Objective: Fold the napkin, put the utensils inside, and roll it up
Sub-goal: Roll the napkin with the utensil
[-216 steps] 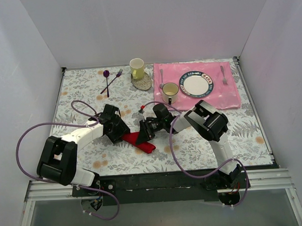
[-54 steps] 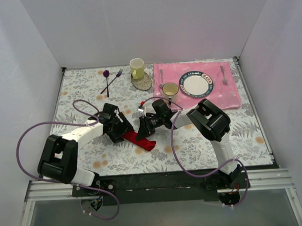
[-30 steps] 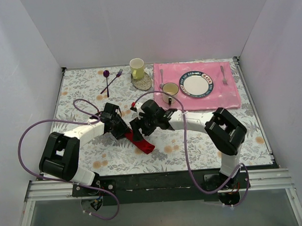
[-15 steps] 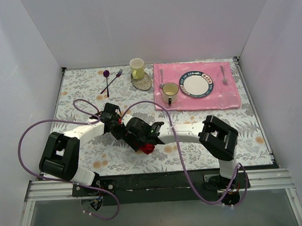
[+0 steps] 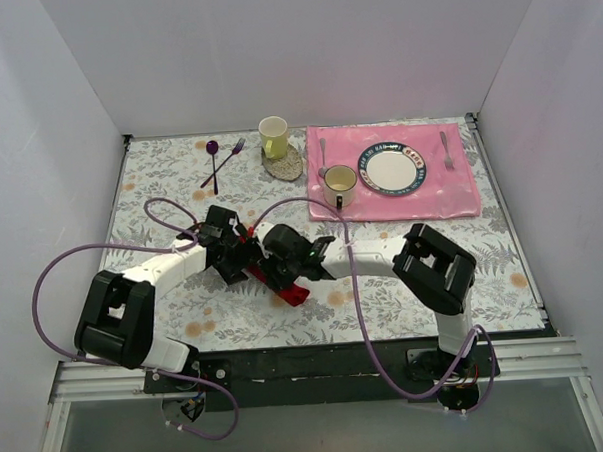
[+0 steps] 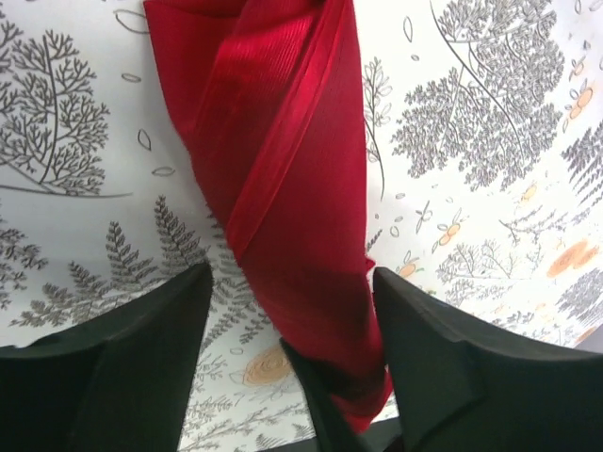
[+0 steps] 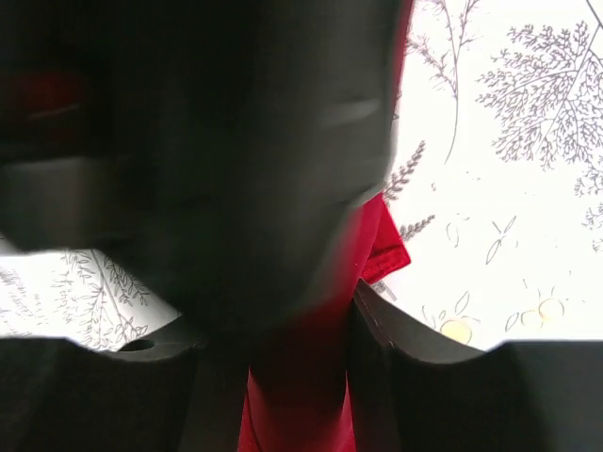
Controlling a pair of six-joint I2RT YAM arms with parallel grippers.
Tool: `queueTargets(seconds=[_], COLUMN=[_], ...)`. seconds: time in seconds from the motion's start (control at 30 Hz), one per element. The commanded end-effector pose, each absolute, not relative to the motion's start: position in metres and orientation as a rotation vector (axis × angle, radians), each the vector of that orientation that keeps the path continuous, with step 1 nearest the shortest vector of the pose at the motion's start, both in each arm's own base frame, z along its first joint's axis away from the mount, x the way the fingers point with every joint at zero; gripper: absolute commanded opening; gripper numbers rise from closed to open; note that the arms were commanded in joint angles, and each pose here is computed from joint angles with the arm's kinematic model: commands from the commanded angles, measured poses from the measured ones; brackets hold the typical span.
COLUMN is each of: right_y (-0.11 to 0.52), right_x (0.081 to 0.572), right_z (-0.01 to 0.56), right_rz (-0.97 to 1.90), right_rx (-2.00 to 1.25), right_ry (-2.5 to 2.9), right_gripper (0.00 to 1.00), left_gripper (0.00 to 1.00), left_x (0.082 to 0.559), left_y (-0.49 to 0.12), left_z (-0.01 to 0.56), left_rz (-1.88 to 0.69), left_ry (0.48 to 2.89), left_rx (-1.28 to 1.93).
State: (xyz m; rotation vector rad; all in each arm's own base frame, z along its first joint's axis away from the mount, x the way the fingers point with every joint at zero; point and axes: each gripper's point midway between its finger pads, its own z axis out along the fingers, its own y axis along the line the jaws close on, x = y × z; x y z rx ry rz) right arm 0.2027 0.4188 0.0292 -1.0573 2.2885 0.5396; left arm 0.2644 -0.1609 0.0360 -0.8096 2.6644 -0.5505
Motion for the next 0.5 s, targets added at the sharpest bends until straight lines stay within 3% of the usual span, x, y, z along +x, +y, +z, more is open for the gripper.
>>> queueTargets(seconds=[0.0,0.23,0.47], right_y=[0.417,0.419,0.416], right_x=[0.203,0.193,0.197], right_z=[0.035,0.042,0.040], right_rz=[0.932,1.426,1.644], right_rx=[-0.940,-0.846,-0.707], right_ry=[2.355,2.394,2.408], right_gripper=[0.46,0.42,0.39], left_gripper=[0.72,0.75,0.75], left_x=[0.271,0.279,0.285], left_y=[-0.154,-0.149,-0.171], left_z=[0.066,0.090,0.075], left_rz=[-0.529,-0.514,-0.618], left_ry=[2.586,2.525,2.588], left_rx=[-0.764,-0.738,-0.737])
